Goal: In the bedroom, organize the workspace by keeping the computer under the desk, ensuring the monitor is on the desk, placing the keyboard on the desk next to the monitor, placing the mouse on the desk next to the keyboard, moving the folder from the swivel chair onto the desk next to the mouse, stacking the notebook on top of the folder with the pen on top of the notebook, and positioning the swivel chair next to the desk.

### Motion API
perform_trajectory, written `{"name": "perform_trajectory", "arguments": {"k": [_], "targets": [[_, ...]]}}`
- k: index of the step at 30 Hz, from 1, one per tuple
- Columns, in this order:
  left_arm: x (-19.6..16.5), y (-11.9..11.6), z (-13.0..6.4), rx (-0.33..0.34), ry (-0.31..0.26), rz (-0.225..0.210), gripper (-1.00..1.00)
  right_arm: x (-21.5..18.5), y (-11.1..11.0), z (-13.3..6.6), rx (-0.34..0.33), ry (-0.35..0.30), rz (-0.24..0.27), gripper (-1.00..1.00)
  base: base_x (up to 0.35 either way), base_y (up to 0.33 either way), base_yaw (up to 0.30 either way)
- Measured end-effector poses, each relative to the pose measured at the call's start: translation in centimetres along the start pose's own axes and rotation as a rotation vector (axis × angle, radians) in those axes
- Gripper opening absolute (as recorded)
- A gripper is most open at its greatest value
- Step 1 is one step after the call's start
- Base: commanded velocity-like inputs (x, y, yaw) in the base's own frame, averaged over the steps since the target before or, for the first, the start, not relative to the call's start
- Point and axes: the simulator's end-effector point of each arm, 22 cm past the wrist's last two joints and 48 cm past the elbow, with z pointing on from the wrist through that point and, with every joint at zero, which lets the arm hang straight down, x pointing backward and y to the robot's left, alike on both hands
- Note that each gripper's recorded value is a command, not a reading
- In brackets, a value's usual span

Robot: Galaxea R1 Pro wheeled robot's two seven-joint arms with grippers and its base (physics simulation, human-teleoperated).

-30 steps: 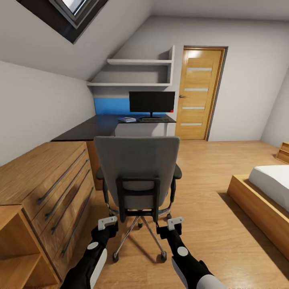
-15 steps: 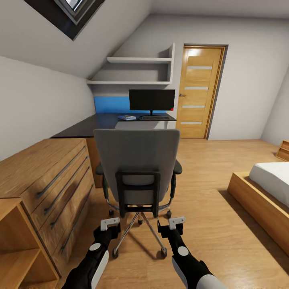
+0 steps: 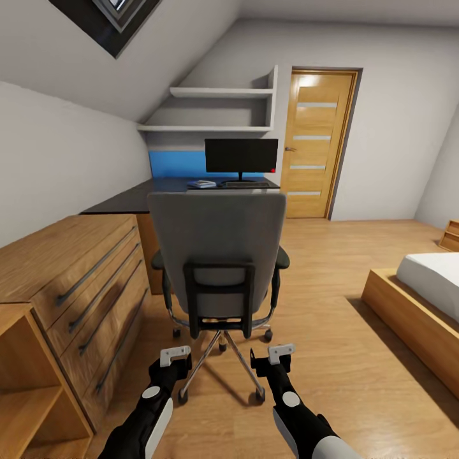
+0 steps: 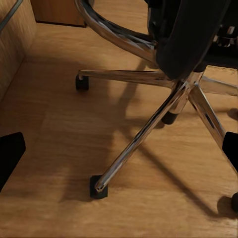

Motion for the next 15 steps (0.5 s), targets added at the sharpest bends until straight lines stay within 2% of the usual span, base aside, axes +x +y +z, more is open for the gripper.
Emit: {"name": "perform_trajectory", "arguments": {"k": [15], "targets": [[0.13, 0.04, 0.07, -0.001, -0.004, -0.001, 1.0, 0.21, -0.02, 0.03, 0.001, 0.0, 0.001, 1.0, 0.0, 0.0, 0.0]]}}
